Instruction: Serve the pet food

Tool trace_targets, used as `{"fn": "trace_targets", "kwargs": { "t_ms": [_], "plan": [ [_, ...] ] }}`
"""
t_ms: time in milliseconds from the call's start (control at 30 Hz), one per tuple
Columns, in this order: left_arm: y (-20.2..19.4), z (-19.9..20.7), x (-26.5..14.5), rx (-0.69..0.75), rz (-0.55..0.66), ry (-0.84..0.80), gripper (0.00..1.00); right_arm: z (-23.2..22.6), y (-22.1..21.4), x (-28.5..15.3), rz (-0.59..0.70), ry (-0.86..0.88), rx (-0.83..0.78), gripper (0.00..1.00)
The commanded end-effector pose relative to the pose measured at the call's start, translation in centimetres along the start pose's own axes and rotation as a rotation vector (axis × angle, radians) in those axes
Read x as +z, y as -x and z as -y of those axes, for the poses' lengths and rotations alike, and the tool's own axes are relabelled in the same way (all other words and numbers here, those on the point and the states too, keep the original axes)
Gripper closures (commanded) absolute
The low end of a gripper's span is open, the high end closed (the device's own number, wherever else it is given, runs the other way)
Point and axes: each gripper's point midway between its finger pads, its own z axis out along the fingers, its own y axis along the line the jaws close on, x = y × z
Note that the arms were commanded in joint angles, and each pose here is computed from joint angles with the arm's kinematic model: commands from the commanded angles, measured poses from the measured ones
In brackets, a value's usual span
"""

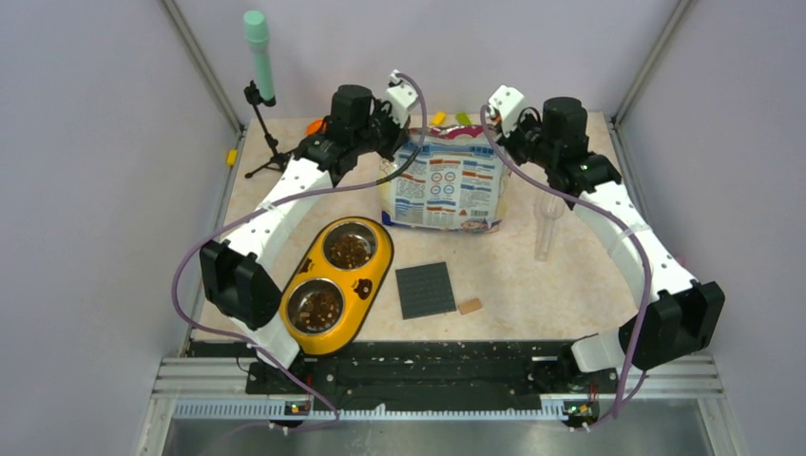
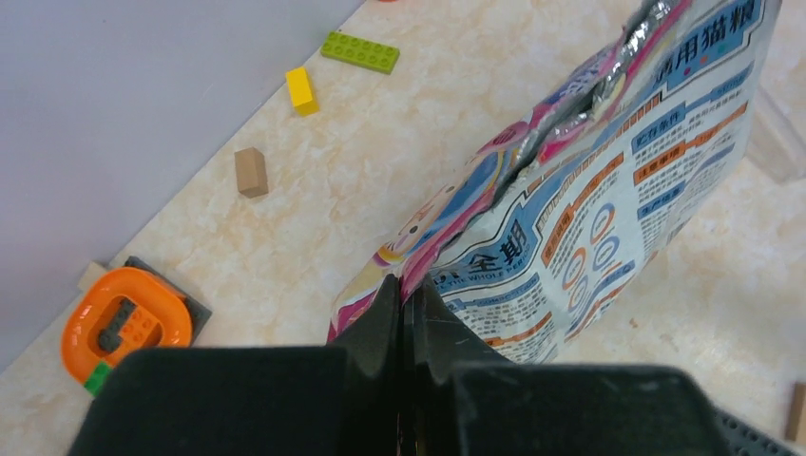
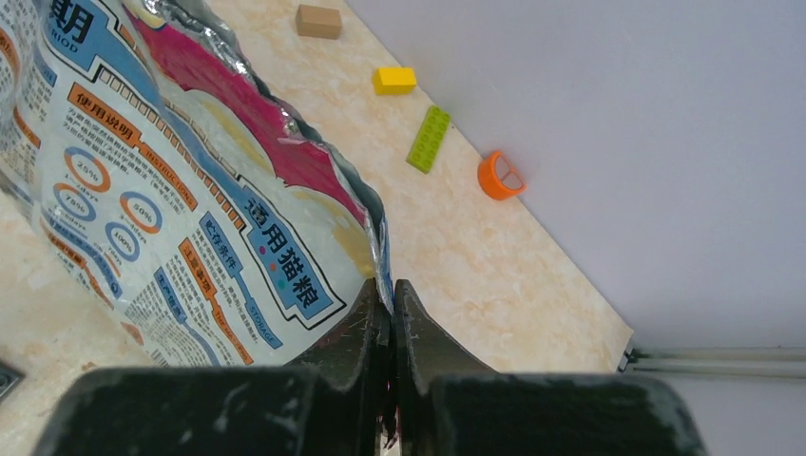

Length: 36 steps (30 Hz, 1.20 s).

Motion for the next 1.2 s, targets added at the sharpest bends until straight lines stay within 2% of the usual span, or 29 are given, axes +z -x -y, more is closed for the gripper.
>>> {"fn": "trace_targets", "kwargs": {
  "t_ms": [0,67,200,300,400,433,500,533,567,600,633,667,767,933,1000,1167],
  "plan": [
    [7.5,-4.8,-2.2,-0.177,0.278,0.188,1.0,9.2,5.5,-3.3,0.173,-0.375,-0.019,1.0],
    [9.2,-5.1,-2.2,-0.222,0.349,0.189,1.0,10.6,6.4,-3.8,0.21,-0.433,-0.01,1.0],
    [11.0,-5.8,-1.8,-0.273,0.391,0.205,1.0,12.9,7.1,-4.6,0.245,-0.507,0.031,1.0],
    [11.7,-5.2,-1.6,-0.307,0.413,0.165,1.0,12.5,6.6,-4.2,0.249,-0.483,0.046,1.0],
    [10.7,-4.6,-0.7,-0.326,0.382,0.142,1.0,11.2,4.8,-3.6,0.23,-0.46,0.085,1.0],
    [10.4,-4.3,-0.5,-0.329,0.366,0.128,0.96,10.6,4.8,-3.4,0.234,-0.428,0.093,1.0],
    [10.0,-3.8,-0.5,-0.331,0.336,0.102,0.72,9.7,4.4,-3.5,0.219,-0.395,0.126,1.0],
    [10.0,-3.6,-0.7,-0.338,0.333,0.093,0.57,9.3,4.3,-3.7,0.212,-0.376,0.138,0.87],
    [10.3,-3.4,-1.1,-0.348,0.339,0.088,0.46,9.0,4.5,-4.0,0.216,-0.359,0.144,0.62],
    [10.6,-3.3,-1.6,-0.36,0.347,0.091,0.25,8.8,4.8,-4.4,0.225,-0.354,0.149,0.33],
    [10.8,-3.5,-2.1,-0.372,0.352,0.101,0.17,8.8,5.1,-4.9,0.236,-0.352,0.156,0.07],
    [11.1,-3.6,-2.6,-0.384,0.358,0.115,0.13,8.8,5.7,-5.5,0.25,-0.355,0.162,0.02],
    [12.4,-4.2,-4.9,-0.408,0.392,0.157,0.11,9.3,7.1,-7.6,0.285,-0.382,0.215,0.01],
    [13.2,-5.4,-8.9,-0.479,0.397,0.274,0.08,9.7,9.9,-12.4,0.412,-0.442,0.409,0.01],
    [12.7,-5.2,-10.6,-0.516,0.367,0.303,0.08,10.2,9.3,-14.6,0.441,-0.523,0.516,0.01],
    [8.6,-4.8,-15.3,-0.563,0.261,0.434,0.06,9.7,5.4,-16.9,0.247,-0.621,0.684,0.01]
  ]
}}
